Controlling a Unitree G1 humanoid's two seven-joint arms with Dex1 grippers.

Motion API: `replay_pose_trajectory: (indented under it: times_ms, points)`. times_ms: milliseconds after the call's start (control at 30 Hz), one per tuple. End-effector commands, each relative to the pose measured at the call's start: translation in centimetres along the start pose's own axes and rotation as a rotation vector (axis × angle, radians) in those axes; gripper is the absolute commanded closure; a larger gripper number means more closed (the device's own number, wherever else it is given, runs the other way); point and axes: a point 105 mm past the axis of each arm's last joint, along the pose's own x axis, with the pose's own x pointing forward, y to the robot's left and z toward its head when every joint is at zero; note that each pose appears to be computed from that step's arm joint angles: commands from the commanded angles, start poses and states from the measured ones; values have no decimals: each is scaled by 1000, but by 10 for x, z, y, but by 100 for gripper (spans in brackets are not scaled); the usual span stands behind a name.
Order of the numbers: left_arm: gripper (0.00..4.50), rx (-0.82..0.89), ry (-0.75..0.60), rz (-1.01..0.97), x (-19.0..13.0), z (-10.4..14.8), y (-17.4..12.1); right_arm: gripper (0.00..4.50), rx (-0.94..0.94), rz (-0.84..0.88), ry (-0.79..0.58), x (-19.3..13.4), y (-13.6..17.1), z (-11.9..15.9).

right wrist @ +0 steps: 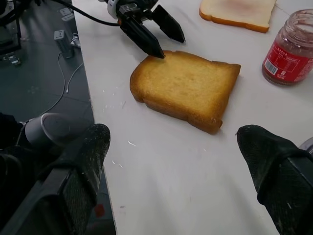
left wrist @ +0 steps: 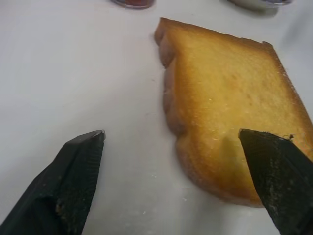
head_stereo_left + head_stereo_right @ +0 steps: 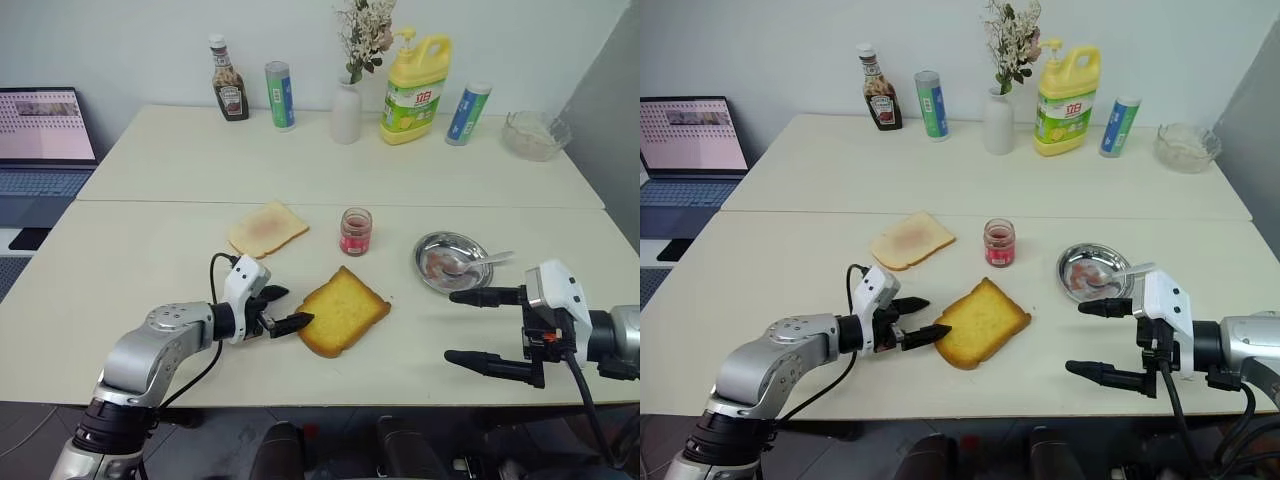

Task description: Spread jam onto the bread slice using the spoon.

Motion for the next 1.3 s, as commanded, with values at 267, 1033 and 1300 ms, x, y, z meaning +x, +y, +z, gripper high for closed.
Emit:
replay_pose_trajectory:
  times_ms: [267, 1033, 1300]
  points:
    - [2, 117, -75, 113, -41, 29, 15, 0, -104, -117, -43, -10, -19, 12]
    - [2, 755, -235, -429, -31, 155, -79, 0, 247, -923, -417, -72, -54, -29]
    - [2, 800, -218, -497, -17, 151, -91, 0, 463, -1097, -509, -89, -72, -53]
